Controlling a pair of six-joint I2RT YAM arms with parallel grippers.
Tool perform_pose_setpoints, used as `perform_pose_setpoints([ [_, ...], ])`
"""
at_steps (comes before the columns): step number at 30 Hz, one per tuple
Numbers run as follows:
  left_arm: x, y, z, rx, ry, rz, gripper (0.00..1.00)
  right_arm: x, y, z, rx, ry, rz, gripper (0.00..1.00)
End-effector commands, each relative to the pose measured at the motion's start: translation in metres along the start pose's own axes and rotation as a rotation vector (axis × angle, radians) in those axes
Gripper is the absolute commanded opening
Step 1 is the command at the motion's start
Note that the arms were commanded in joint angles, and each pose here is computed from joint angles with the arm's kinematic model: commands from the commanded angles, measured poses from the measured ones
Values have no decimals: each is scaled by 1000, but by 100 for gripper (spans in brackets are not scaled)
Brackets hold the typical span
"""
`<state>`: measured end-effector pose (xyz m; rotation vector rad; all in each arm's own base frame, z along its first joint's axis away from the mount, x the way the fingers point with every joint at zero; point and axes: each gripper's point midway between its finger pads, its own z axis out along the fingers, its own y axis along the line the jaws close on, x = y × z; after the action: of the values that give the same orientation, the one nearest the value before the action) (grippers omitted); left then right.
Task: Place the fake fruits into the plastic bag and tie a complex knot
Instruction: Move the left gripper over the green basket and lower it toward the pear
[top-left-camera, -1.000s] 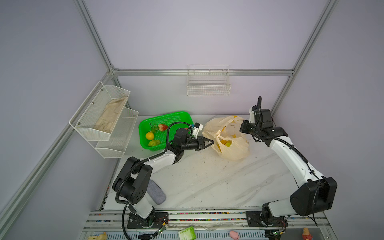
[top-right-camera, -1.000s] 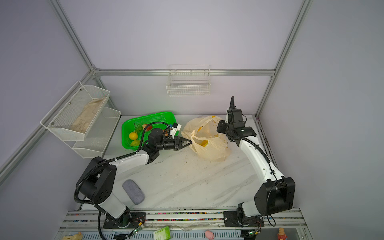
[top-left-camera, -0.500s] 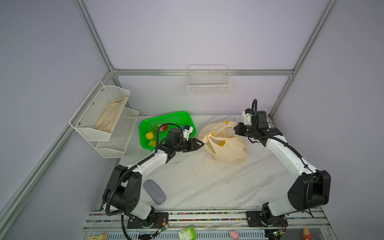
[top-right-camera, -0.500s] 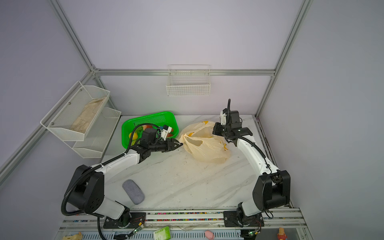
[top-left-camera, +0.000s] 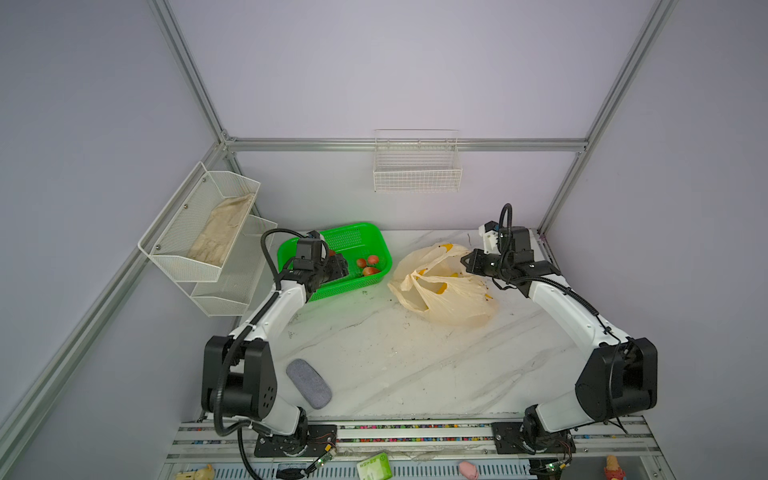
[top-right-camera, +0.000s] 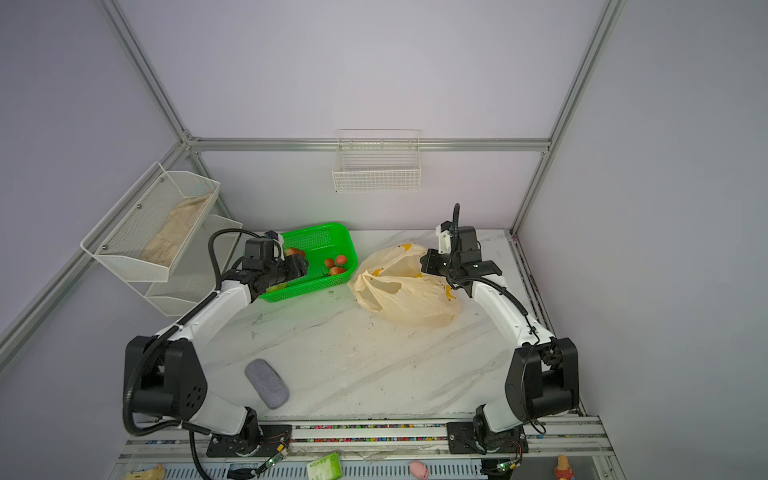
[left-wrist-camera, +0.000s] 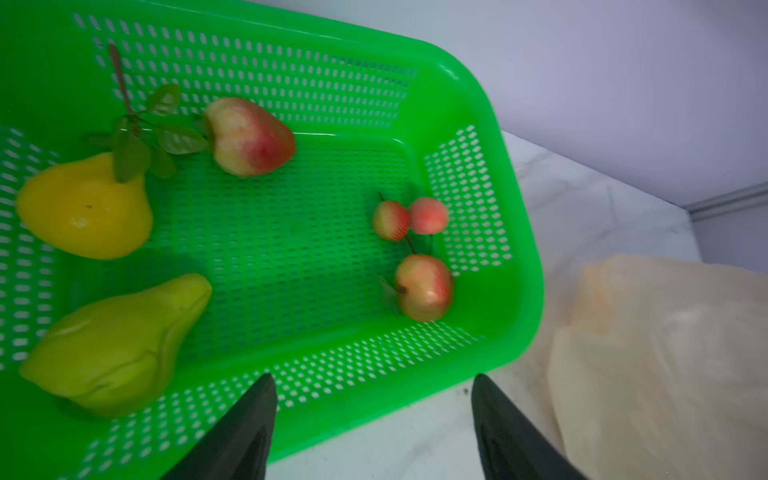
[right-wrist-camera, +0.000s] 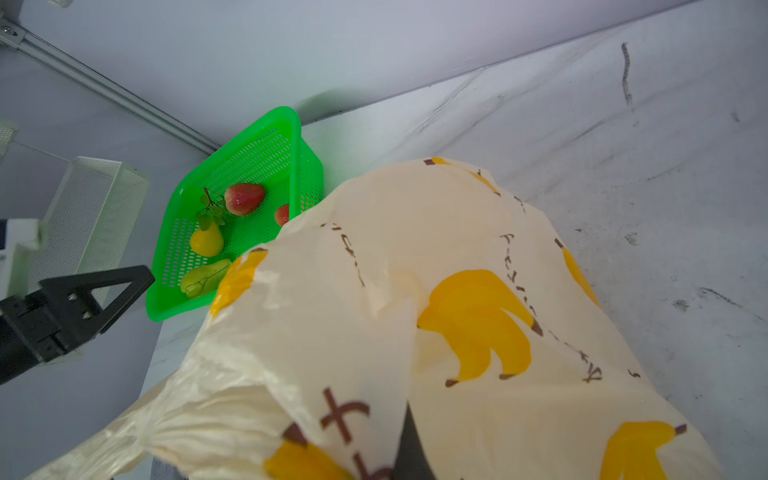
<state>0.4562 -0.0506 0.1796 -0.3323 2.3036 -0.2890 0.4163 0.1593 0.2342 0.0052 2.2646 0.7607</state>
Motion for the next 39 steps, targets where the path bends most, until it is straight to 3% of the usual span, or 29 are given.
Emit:
perform_pose_setpoints([
  [1,-47,44,3,-282,-41,109,77,-5,6,-2,-34,-23,-23,0],
  [9,-66,97,52,-493,61,183,80,-3,6,1,-47,-19,-38,0],
  [15,-67,125,77,-553,130,213,80,0,3,7,-49,-10,-30,0],
  [35,-45,137,128,-460,260,190,78,7,-6,18,-25,24,-27,0],
  [39,-43,137,130,-448,268,184,73,8,-7,18,-21,27,-24,0],
])
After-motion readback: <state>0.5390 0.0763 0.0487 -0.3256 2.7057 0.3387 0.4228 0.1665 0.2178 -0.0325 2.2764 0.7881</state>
